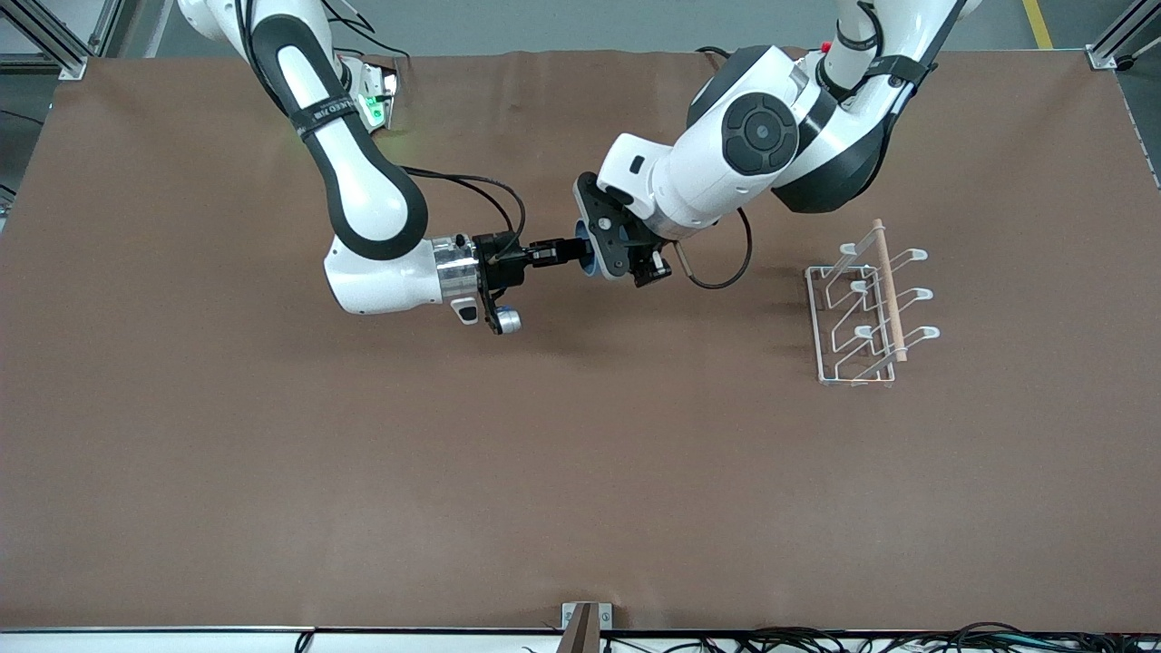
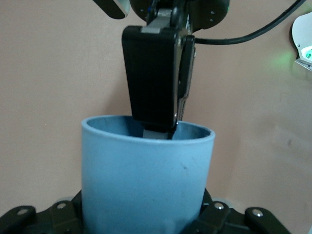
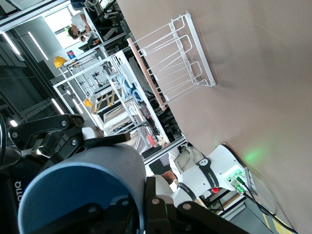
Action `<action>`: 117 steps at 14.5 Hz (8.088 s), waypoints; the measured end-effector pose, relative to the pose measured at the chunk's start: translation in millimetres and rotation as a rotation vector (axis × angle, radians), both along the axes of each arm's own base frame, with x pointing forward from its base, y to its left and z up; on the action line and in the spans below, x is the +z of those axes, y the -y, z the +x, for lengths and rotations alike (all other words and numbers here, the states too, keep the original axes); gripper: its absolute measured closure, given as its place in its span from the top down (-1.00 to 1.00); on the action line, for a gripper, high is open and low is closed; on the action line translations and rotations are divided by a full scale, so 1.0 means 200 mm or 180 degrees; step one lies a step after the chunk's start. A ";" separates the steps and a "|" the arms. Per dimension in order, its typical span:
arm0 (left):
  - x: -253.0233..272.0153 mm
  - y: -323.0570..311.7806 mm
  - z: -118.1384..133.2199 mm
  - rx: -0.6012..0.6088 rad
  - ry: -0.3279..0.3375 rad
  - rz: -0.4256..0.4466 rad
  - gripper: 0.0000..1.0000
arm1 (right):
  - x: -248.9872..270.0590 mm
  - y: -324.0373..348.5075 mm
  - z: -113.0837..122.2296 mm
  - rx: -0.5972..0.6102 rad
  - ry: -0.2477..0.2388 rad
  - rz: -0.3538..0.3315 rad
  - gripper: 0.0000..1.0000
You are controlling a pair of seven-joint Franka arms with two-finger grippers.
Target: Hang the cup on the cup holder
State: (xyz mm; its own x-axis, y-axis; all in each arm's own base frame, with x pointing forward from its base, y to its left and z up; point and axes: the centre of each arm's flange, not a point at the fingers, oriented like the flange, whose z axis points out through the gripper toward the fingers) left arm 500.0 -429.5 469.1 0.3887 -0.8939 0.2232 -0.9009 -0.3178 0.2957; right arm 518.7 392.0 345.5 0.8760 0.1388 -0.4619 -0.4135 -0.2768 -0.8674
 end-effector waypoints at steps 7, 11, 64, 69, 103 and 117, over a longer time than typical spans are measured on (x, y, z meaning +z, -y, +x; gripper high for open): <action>0.02 -0.06 0.05 -0.0152 0.0122 -0.0031 0.57 | 0.02 0.01 0.02 -0.0027 0.0010 0.0023 -0.30; 0.01 -0.17 0.11 -0.0170 0.0206 0.0224 0.57 | 0.03 0.16 0.12 -0.0161 -0.0023 0.0039 0.51; -0.49 -1.00 0.35 0.0161 0.0822 0.4187 1.00 | 1.58 2.22 0.13 0.0005 0.1293 -0.4241 1.00; -0.02 -1.26 0.41 0.1275 0.0864 0.3133 1.00 | 1.58 2.22 0.13 0.0042 0.1275 -0.4233 1.00; 0.93 -1.90 0.25 0.3950 0.0048 0.1123 1.00 | 1.57 2.23 0.12 0.0053 0.1264 -0.4246 1.00; 0.92 -1.95 0.25 0.3697 0.0050 0.1167 0.97 | 1.57 2.23 0.12 0.0056 0.1263 -0.4246 1.00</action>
State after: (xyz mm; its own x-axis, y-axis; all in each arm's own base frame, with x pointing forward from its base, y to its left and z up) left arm 549.7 -38.6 652.9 0.9987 -0.0270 0.0425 -0.0274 -0.9996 0.0108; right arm 543.2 -53.3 660.2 0.9810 -0.1927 0.0234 -0.1926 -0.9813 -0.0046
